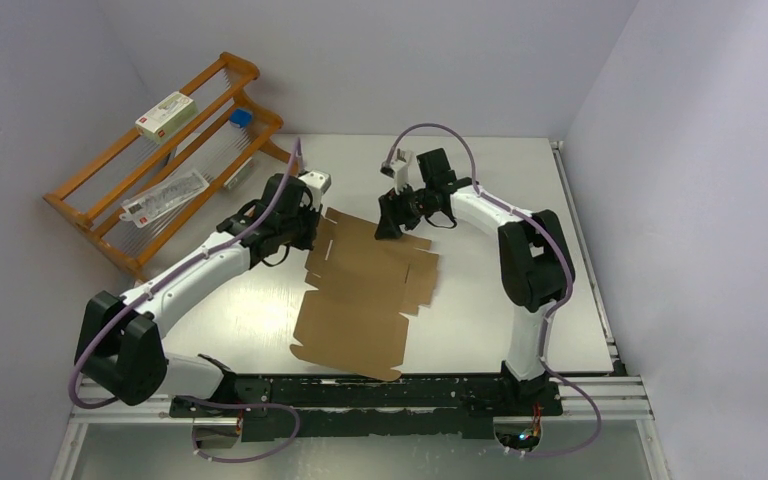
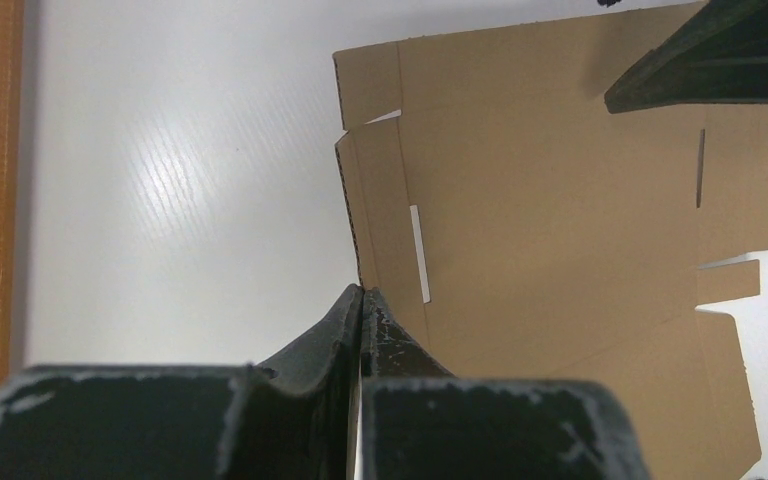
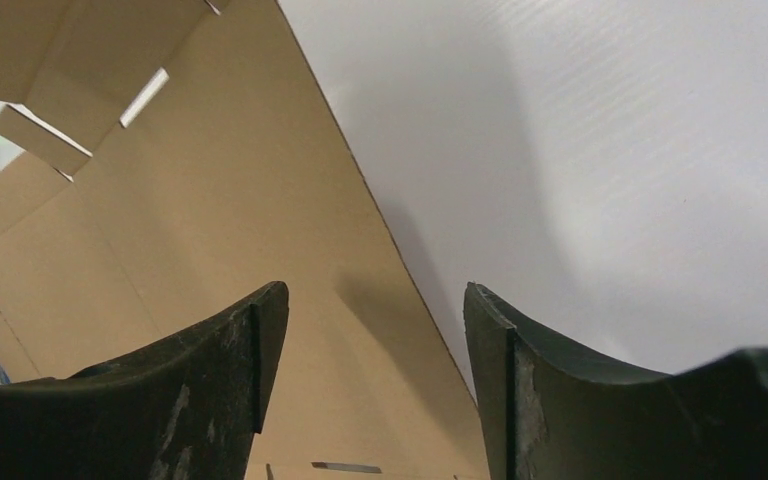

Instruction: Fold the paper box

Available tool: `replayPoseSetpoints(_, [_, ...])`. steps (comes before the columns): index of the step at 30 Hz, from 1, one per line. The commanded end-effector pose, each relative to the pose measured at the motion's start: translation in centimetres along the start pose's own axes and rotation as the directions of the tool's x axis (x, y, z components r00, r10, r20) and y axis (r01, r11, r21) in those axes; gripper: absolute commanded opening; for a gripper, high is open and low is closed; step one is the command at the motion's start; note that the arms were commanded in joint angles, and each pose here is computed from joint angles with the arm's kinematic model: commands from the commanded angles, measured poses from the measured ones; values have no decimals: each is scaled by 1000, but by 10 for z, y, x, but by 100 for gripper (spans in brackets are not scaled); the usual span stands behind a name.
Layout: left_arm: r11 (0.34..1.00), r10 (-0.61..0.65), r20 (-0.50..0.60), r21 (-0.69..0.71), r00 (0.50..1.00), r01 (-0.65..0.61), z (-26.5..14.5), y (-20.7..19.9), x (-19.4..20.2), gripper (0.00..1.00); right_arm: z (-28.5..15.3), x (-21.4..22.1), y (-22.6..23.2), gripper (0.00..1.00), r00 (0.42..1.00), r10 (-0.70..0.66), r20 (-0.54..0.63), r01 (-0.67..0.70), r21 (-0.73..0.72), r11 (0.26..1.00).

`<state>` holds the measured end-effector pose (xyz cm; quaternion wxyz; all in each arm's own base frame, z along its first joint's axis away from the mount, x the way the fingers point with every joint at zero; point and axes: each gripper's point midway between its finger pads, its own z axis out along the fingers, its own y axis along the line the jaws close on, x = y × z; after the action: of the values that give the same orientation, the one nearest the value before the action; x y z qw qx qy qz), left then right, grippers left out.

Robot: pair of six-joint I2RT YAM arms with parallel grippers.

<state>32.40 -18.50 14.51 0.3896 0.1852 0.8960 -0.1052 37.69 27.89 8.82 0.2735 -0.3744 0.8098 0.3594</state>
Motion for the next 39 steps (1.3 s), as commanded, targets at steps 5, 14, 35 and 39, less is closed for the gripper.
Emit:
replayPoseSetpoints(5, [999,10,56,34,998,-12,-7,-3,-11,5,1,7,4,56,1000,-17,-12,16,-106,994])
replayPoseSetpoints(14, [1000,8,13,-10,1000,-8,-1,6,-4,5,1,10,8,29,999,-36,-29,31,-133,991])
replayPoseSetpoints(35, [943,-332,-53,-10,942,332,19,41,-3,31,-5,-1,28,0,985,-149,-90,144,-61,988])
replayPoseSetpoints(39, [917,-396,21,61,918,394,12,31,-21,46,-6,-5,30,0,977,-184,-108,184,-12,983])
